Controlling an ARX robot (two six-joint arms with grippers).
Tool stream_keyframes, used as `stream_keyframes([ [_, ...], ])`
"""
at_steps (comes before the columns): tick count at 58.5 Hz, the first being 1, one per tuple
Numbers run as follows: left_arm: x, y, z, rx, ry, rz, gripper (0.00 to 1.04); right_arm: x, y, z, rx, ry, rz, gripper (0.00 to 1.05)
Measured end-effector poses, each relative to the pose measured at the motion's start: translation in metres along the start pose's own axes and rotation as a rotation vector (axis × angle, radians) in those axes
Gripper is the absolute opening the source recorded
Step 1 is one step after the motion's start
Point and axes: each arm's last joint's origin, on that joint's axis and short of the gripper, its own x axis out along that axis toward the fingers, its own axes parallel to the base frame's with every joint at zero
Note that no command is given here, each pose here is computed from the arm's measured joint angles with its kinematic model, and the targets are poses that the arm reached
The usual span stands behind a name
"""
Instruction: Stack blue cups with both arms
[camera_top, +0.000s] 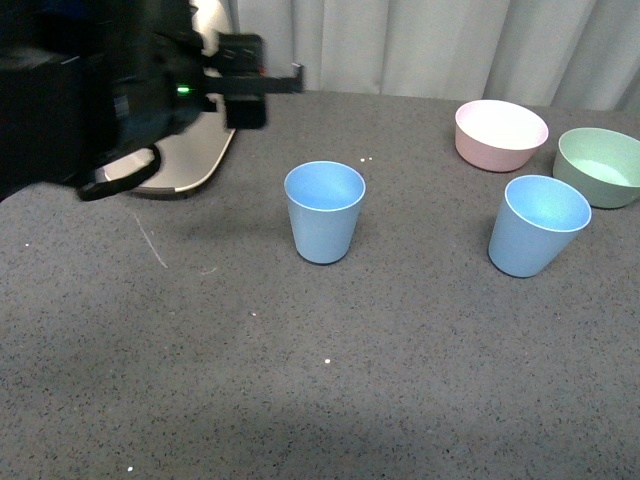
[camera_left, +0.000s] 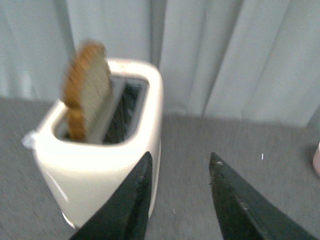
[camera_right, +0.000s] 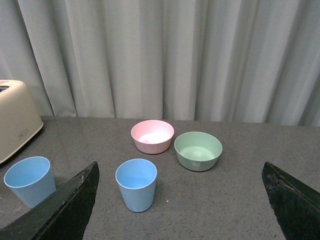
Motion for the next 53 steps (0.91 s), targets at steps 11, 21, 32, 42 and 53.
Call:
stream_keyframes([
  [11, -0.047, 0.037, 0.01, 0.017, -0.058, 0.006, 0.03, 0.0, 0.0, 0.0, 0.0, 0.0, 0.001, 0.95],
  [21, -0.078, 0.056, 0.003, 0.032, -0.033, -0.002, 0.04, 0.0, 0.0, 0.0, 0.0, 0.0, 0.0, 0.95],
  [32, -0.105, 0.071, 0.005, 0.035, -0.04, 0.003, 0.04, 0.0, 0.0, 0.0, 0.0, 0.0, 0.001, 0.95],
  [42, -0.126, 0.08, 0.003, 0.037, -0.034, 0.007, 0.04, 0.0, 0.0, 0.0, 0.0, 0.0, 0.0, 0.95],
  [53, -0.144, 0.087, 0.003, 0.037, -0.032, 0.005, 0.04, 0.0, 0.0, 0.0, 0.0, 0.0, 0.0, 0.95],
])
